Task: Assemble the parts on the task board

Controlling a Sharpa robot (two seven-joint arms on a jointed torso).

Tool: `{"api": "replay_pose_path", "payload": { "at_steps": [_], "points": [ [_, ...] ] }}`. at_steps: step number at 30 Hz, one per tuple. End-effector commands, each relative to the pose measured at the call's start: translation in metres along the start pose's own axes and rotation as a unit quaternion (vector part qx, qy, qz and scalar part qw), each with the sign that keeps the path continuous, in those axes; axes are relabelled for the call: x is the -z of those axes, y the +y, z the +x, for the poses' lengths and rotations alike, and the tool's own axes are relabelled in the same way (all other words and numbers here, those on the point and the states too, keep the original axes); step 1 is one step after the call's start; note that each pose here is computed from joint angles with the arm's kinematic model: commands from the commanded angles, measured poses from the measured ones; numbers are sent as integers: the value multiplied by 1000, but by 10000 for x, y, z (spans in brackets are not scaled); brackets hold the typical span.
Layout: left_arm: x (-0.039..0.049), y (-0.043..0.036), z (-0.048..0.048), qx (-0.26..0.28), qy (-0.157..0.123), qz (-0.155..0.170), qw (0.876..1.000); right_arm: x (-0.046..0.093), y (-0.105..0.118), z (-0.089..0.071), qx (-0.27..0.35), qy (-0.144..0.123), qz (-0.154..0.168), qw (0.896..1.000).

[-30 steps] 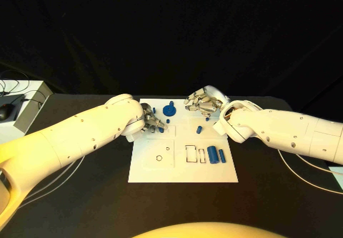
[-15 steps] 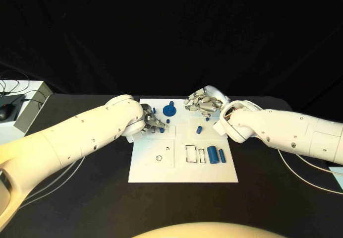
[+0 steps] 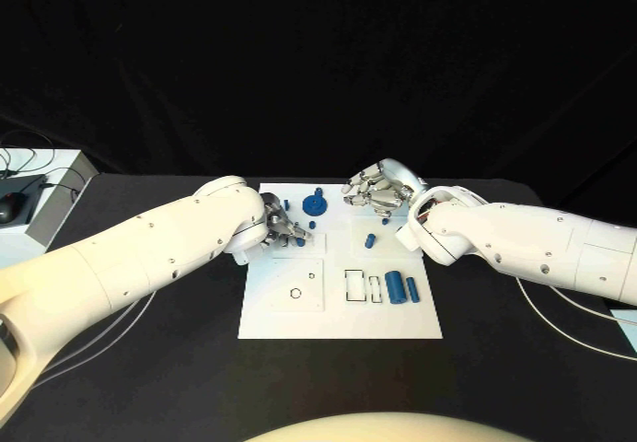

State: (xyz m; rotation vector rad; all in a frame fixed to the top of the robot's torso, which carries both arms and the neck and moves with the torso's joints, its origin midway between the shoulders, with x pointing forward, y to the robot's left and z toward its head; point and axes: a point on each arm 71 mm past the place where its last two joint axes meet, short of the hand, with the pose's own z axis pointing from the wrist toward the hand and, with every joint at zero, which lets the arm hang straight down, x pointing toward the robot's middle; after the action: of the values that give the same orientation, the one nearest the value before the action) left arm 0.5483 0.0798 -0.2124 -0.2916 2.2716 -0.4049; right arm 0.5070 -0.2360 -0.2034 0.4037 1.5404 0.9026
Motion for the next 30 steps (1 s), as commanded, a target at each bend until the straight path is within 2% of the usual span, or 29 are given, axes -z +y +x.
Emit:
{"api": "replay_pose_path", "payload": {
  "at_steps": [1,11,30],
  "points": [
    [4,-13,7,1,1,4,1000,2,12,14,2,6,-6,1000],
    [20,4,-10,4,-4,6,1000,4,11,11,2,6,-6,1000],
    [26,-21,-26,17,-17,17,1000,6,9,7,3,6,-6,1000]
  ]
}}
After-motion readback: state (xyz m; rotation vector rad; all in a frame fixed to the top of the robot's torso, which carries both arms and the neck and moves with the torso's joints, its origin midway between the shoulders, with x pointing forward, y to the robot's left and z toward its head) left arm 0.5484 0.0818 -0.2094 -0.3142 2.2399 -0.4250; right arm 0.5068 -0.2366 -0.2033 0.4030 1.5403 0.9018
